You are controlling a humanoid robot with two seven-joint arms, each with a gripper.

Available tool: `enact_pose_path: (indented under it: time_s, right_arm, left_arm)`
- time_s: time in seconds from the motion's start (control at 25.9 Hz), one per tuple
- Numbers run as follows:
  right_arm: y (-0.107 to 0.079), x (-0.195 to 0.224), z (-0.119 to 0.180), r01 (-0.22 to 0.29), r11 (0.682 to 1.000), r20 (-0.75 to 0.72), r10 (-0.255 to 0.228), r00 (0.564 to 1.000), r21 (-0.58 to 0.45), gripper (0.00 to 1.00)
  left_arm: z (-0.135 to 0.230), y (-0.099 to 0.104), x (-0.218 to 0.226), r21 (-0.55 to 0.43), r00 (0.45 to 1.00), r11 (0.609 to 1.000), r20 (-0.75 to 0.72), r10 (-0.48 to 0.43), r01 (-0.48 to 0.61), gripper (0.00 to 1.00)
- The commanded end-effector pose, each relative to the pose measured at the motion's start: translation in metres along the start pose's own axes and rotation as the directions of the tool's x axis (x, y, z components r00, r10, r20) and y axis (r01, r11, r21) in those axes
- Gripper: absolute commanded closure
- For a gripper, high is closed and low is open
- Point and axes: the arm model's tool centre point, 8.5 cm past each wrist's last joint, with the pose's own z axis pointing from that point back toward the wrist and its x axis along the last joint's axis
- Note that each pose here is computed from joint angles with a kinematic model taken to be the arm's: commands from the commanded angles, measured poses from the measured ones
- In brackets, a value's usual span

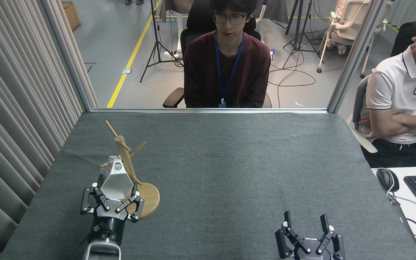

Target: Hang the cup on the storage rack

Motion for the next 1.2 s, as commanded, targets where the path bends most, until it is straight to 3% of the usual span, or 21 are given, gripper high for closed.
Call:
enact_pose_path:
  time_s: [0.0, 0.15, 0.35, 0.46, 0.54, 0.62, 0.77, 0.97, 1.16]
  right_arm:
    - [0.001, -0.005, 0.000, -0.005, 1.000, -0.007, 0.005, 1.000, 0.004, 0.01]
    - [0.002, -0.005, 0.000, -0.008, 1.000, -0.006, 0.008, 1.000, 0.007, 0.01]
    - [0.001, -0.006, -0.002, -0.012, 1.000, -0.004, 0.012, 1.000, 0.005, 0.01]
    - [0.001, -0.009, -0.001, -0.023, 1.000, -0.001, 0.023, 1.000, 0.005, 0.01]
    - [0.000, -0.016, -0.001, -0.049, 0.999, 0.016, 0.049, 0.999, 0.004, 0.01]
    - [-0.002, -0.021, 0.000, -0.062, 0.998, 0.053, 0.062, 0.997, 0.002, 0.01]
    - [0.000, -0.024, 0.009, -0.067, 0.998, 0.087, 0.065, 0.994, 0.014, 0.01]
    - [-0.004, -0.045, 0.016, -0.087, 0.996, 0.035, 0.087, 0.996, 0.013, 0.01]
    - [-0.005, -0.051, 0.018, -0.091, 0.996, 0.028, 0.091, 0.995, 0.013, 0.01]
  left_arm:
    - [0.020, -0.012, 0.006, -0.040, 1.000, 0.999, 0.017, 0.001, -0.001, 0.00]
    - [0.043, -0.023, 0.006, -0.077, 1.000, 0.997, 0.025, 0.001, 0.001, 0.00]
    - [0.064, -0.014, -0.005, -0.062, 1.000, 0.998, 0.018, 0.010, -0.009, 0.00]
    - [0.078, 0.006, -0.013, -0.032, 0.988, 0.989, 0.041, 0.149, -0.147, 0.00]
    - [0.087, 0.020, -0.016, -0.019, 0.956, 0.958, 0.061, 0.287, -0.286, 0.00]
    - [0.095, 0.027, -0.017, -0.034, 0.929, 0.932, 0.079, 0.363, -0.361, 0.00]
    - [0.099, 0.026, -0.014, -0.059, 0.908, 0.913, 0.090, 0.409, -0.405, 0.00]
    - [0.101, 0.025, -0.016, -0.066, 0.853, 0.855, 0.059, 0.519, -0.515, 0.00]
    - [0.102, 0.024, -0.015, -0.070, 0.844, 0.844, 0.041, 0.534, -0.531, 0.00]
